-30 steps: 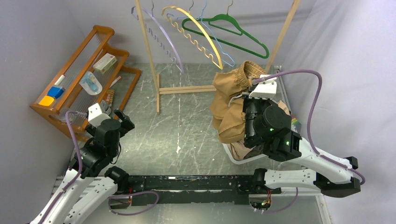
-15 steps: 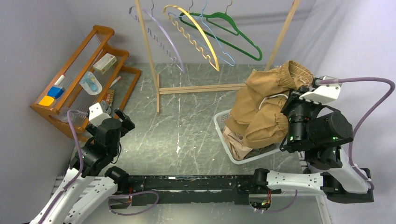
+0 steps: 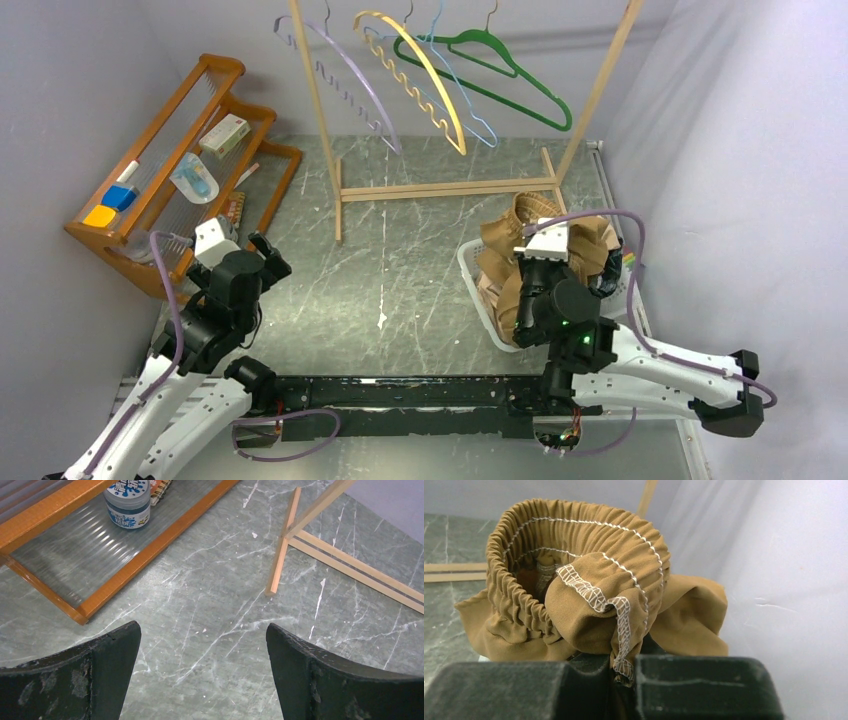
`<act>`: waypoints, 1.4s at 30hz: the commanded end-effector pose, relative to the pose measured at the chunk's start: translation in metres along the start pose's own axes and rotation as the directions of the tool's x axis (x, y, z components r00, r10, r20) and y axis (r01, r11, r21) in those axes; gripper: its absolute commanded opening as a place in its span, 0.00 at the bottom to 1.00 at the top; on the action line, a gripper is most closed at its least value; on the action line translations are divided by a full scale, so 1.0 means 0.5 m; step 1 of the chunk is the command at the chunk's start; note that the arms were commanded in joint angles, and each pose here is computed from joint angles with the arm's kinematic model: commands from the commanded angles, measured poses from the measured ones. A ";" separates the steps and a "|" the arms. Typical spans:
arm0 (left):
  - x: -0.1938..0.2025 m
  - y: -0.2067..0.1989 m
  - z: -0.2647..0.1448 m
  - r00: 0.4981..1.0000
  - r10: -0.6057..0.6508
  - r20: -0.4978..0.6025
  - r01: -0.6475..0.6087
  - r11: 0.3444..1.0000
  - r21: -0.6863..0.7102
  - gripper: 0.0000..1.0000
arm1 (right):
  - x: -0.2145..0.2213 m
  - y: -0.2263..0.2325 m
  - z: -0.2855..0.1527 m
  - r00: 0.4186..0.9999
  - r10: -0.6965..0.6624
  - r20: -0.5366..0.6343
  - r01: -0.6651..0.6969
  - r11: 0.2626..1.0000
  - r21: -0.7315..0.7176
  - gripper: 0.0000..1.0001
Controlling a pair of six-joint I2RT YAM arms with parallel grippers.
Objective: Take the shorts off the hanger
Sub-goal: Place the shorts in the basket.
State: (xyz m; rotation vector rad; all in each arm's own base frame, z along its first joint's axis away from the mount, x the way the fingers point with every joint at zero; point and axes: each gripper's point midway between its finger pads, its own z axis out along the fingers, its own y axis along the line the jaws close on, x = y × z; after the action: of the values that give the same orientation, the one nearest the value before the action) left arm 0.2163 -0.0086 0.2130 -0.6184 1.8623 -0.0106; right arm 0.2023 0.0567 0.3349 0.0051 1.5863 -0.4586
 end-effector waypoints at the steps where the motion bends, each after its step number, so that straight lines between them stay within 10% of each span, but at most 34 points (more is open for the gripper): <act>1: -0.020 -0.009 -0.005 1.000 -0.015 0.014 0.015 1.000 0.018 0.99 | 0.040 -0.051 -0.013 0.972 0.212 -0.097 -0.199 0.971 0.132 0.00; 20: -0.017 -0.012 -0.012 1.000 -0.028 -0.001 0.028 0.999 0.036 0.99 | 0.144 0.052 0.043 0.972 0.055 -0.230 0.004 0.969 0.247 0.09; 23: -0.020 -0.010 -0.015 0.999 -0.040 0.009 0.040 0.998 0.043 0.99 | 0.174 0.010 0.058 0.966 0.091 -0.241 -0.006 0.943 0.332 0.18; 25: -0.023 -0.011 -0.017 0.999 -0.049 0.017 0.048 0.998 0.050 0.99 | 0.209 -0.005 0.060 0.965 0.090 -0.247 0.007 0.930 0.367 0.49; 29: -0.021 -0.013 -0.015 0.999 -0.045 0.017 0.044 0.997 0.056 0.99 | 0.252 -0.002 0.056 0.960 -0.002 -0.281 0.107 0.927 0.359 0.73; 42: -0.017 -0.010 -0.010 1.000 -0.020 0.000 0.020 0.999 0.026 0.99 | 0.085 -0.019 0.044 0.967 0.117 -0.225 -0.054 0.962 0.267 0.89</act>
State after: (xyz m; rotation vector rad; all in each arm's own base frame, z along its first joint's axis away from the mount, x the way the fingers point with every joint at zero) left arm 0.2162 -0.0140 0.2111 -0.6022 1.8828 -0.0394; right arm 0.2410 0.0425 0.2989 0.0453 1.6378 -0.8810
